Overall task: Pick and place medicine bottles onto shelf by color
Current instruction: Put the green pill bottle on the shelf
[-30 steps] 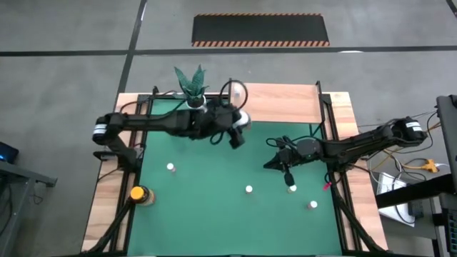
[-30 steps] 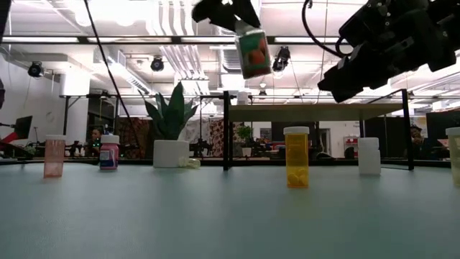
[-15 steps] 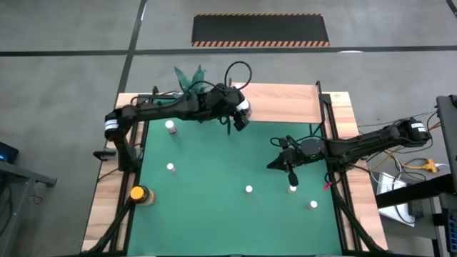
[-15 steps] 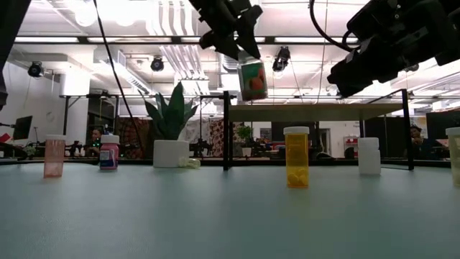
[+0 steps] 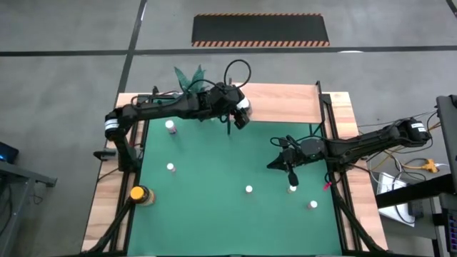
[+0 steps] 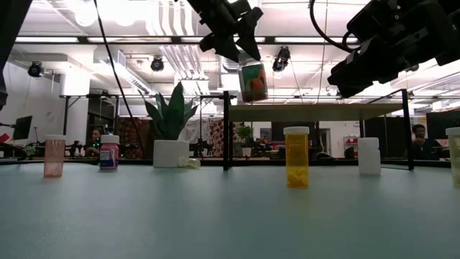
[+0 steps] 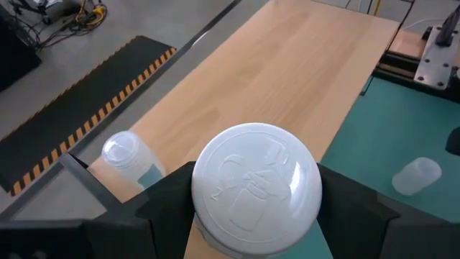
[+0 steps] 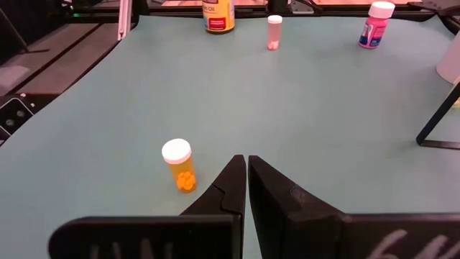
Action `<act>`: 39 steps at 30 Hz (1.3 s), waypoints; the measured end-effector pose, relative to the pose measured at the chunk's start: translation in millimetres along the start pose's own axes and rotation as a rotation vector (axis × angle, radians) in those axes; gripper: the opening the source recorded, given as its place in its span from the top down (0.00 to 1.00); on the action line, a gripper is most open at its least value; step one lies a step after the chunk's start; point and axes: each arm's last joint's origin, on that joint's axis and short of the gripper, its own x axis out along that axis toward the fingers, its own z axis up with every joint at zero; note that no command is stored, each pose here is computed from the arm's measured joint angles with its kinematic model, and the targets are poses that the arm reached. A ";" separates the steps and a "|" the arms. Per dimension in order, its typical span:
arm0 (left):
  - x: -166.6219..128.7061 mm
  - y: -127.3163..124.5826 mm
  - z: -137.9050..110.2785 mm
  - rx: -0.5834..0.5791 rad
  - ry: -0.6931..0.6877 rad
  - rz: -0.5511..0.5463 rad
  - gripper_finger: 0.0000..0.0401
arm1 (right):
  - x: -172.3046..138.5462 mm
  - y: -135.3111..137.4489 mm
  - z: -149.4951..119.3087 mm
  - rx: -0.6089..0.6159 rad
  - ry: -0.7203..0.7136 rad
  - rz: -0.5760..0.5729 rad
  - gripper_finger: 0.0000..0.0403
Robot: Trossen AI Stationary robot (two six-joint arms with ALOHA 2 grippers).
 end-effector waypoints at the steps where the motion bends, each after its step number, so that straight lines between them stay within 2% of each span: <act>1: 0.3 0.4 0.0 -0.001 0.000 0.001 0.42 | 0.0 0.0 0.0 0.000 0.000 0.000 0.98; 9: 2.6 5.2 0.4 -0.010 0.009 -0.040 0.41 | 0.0 0.0 0.0 0.000 0.000 0.000 0.98; 16: 4.9 11.6 1.3 -0.019 0.008 -0.028 0.30 | 0.0 -0.1 -0.1 0.007 0.000 -0.001 0.98; 20: 2.9 12.9 3.0 0.023 0.001 -0.026 0.26 | 0.0 -0.1 -0.1 0.007 0.000 -0.002 0.98; 25: -22.9 10.8 9.7 0.071 -0.035 -0.053 0.25 | 0.0 -0.1 0.2 0.020 -0.003 -0.002 0.98; 29: -56.2 -5.6 7.2 0.124 -0.036 -0.116 0.25 | 0.0 -0.1 0.3 0.059 -0.004 -0.004 0.98; 34: -91.2 -46.6 -22.0 0.257 -0.090 -0.252 0.25 | -0.1 -1.8 5.1 0.105 -0.058 -0.060 0.98; 39: -107.5 -84.0 -80.5 0.400 -0.191 -0.397 0.25 | -1.0 -3.2 14.0 0.086 -0.144 -0.113 0.98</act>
